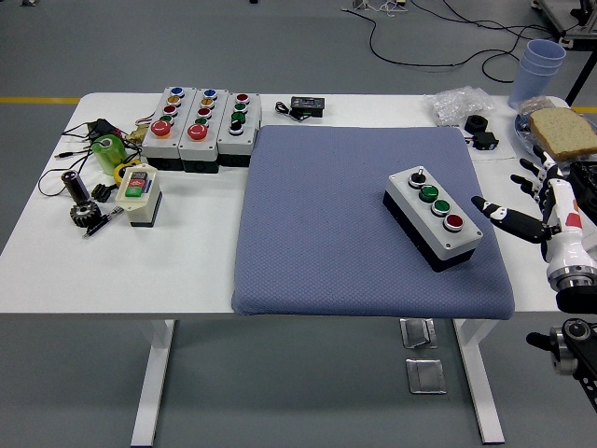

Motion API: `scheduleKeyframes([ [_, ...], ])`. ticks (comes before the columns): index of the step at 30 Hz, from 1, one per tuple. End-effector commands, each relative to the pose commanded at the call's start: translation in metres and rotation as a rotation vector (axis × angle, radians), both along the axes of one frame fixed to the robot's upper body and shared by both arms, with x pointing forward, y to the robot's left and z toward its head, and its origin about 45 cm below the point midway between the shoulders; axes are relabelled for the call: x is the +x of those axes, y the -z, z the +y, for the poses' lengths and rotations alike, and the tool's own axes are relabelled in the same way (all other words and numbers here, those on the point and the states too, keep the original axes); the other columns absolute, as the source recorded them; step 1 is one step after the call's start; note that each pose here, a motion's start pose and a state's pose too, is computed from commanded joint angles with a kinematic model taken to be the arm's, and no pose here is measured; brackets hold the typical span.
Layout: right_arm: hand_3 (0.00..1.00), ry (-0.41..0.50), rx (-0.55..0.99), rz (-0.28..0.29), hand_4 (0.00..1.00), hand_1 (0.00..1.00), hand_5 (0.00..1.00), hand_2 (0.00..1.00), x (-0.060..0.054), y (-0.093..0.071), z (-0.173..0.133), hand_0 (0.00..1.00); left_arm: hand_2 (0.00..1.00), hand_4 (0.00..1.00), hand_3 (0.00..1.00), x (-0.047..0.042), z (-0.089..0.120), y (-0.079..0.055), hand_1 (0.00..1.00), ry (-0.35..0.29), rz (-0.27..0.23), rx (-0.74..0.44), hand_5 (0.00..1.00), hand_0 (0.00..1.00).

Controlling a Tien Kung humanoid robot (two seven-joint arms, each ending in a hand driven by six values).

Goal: Pick up the button,place it on the desk,press the button,press the button

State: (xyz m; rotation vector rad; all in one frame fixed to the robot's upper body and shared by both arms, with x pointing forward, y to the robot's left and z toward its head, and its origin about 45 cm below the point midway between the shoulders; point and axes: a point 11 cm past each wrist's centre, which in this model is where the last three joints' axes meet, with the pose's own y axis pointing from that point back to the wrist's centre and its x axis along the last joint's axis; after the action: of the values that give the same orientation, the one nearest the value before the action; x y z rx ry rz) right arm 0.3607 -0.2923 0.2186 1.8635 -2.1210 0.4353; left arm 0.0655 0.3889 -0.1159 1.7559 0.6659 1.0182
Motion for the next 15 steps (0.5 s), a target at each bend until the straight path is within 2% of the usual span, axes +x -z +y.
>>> scheduleKeyframes([
  [4,0.978,-0.074,-0.081,-0.023,0.998,0.824,0.086,0.921,0.001,-0.006,0.018,0.915,0.6,0.316,0.566,-0.001,0.0,0.0,0.62,0.002,0.004,0.001,0.865,0.646],
  [9,0.978,-0.131,-0.108,-0.02,0.998,0.824,0.086,0.921,0.004,-0.007,0.035,0.915,0.6,0.316,0.566,0.0004,0.001,0.0,0.62,0.003,0.003,0.001,0.865,0.646],
  [13,0.975,-0.152,-0.159,-0.009,0.998,0.827,0.1,0.923,0.011,-0.008,0.045,0.926,0.6,0.317,0.566,0.0033,0.001,-0.001,0.62,-0.003,-0.005,0.001,0.866,0.645],
  [15,0.975,-0.165,-0.203,0.014,0.998,0.827,0.1,0.923,0.017,-0.008,0.051,0.926,0.6,0.317,0.566,0.0055,0.001,-0.001,0.62,-0.006,-0.01,0.001,0.866,0.645],
])
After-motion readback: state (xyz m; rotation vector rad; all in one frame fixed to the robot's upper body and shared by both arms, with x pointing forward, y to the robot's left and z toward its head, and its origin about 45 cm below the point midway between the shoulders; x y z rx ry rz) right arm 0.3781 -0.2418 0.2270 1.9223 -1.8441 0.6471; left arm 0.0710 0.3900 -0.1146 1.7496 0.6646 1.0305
